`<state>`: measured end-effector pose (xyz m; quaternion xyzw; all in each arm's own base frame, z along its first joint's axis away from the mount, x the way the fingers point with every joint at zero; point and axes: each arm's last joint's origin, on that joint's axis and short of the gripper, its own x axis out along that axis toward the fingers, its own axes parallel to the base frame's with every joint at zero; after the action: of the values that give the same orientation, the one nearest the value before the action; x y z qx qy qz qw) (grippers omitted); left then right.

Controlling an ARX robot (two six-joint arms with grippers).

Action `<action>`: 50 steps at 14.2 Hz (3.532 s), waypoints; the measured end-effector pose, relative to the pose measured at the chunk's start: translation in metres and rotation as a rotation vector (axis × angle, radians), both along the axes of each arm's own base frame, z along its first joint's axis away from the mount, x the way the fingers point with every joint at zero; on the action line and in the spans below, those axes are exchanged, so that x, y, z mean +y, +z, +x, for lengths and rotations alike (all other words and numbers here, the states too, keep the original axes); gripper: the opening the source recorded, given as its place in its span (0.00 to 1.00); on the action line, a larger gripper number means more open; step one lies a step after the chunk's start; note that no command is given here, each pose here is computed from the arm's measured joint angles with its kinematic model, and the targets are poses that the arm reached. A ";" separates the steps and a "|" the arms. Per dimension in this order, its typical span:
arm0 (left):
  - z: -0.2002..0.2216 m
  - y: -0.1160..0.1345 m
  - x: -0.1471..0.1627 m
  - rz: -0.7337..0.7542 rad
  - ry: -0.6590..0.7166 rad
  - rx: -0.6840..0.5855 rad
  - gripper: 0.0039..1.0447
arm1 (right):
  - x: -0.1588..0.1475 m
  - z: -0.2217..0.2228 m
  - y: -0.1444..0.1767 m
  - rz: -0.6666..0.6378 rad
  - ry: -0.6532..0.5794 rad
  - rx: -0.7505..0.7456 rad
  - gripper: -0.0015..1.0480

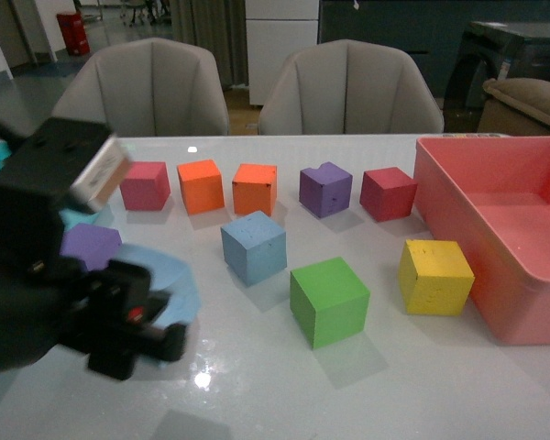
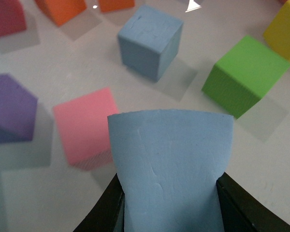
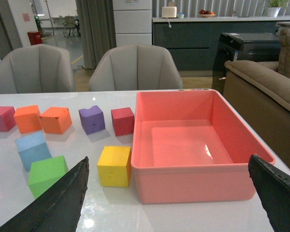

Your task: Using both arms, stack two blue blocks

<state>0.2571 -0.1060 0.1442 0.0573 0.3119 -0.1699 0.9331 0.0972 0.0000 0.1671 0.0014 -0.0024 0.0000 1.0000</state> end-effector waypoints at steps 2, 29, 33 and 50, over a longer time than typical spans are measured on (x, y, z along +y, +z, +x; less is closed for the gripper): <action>0.025 0.014 -0.034 0.012 -0.049 -0.004 0.37 | 0.000 0.000 0.000 0.000 0.000 0.000 0.94; 0.185 0.002 -0.080 -0.084 0.168 0.145 0.69 | 0.000 0.000 0.000 0.000 0.000 0.000 0.94; 0.184 0.007 -0.083 -0.079 0.171 0.110 0.93 | 0.000 0.000 0.000 0.000 0.000 0.000 0.94; -0.017 0.065 0.044 -0.129 0.345 -0.619 0.16 | 0.000 0.000 0.000 0.000 0.000 0.000 0.94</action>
<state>0.2398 -0.0620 0.2096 -0.0064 0.0080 -0.0039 0.9999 0.0972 0.0000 0.1671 0.0014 -0.0026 0.0000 1.0000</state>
